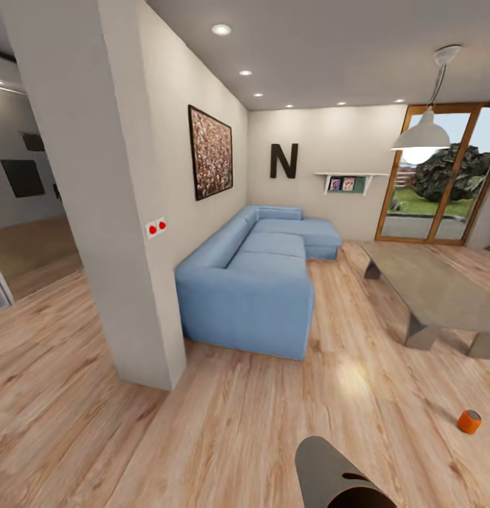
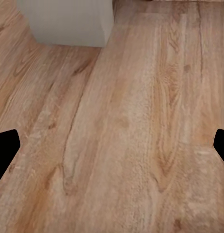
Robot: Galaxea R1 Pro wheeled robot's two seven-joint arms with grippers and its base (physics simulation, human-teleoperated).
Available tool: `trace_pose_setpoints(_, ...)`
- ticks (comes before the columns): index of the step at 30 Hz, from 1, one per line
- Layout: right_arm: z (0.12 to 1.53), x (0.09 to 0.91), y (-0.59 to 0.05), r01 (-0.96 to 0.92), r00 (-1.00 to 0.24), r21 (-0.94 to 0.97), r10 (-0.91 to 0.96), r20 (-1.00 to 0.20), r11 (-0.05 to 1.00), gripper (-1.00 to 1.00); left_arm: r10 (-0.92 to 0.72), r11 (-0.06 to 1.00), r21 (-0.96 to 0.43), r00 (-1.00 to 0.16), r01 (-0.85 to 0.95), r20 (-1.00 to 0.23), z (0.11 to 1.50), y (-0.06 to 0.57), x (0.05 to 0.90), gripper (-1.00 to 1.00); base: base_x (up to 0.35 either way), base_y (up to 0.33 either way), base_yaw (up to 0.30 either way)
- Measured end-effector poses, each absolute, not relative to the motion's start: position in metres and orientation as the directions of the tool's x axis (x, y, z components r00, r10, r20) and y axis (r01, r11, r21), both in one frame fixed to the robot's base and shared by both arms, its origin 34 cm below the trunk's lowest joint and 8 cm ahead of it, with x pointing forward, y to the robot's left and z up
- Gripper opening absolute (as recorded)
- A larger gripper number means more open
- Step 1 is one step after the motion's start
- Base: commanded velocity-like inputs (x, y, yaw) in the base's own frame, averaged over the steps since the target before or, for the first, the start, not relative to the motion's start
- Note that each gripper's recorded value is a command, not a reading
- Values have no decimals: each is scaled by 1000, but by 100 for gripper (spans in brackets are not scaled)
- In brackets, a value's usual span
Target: Put the three can of soda from the living room inside the tash can in the kitchen.
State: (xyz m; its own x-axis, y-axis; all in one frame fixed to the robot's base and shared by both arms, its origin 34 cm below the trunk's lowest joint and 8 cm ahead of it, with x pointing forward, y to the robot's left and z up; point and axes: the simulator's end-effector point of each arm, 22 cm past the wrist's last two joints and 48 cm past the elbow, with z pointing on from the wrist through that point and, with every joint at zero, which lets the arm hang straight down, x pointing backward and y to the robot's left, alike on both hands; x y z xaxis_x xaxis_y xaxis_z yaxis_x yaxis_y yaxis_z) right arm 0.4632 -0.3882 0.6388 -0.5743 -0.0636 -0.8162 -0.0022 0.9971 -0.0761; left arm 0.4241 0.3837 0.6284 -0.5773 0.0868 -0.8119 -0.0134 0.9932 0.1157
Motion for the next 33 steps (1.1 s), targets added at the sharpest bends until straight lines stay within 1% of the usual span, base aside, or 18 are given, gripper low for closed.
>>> trace_pose_setpoints(14,638,462,-388,-2,-577,-75,-62,-815,997,-100,92,993,117,-578,-5,-811,628,382,424,100,231,-171,-246)
trace_pose_setpoints(33,637,461,-388,3,-579,-77,-61,-813,997,-100,94,993,117,-577,-2,-811,628,382,424,100,163,-246,-246)
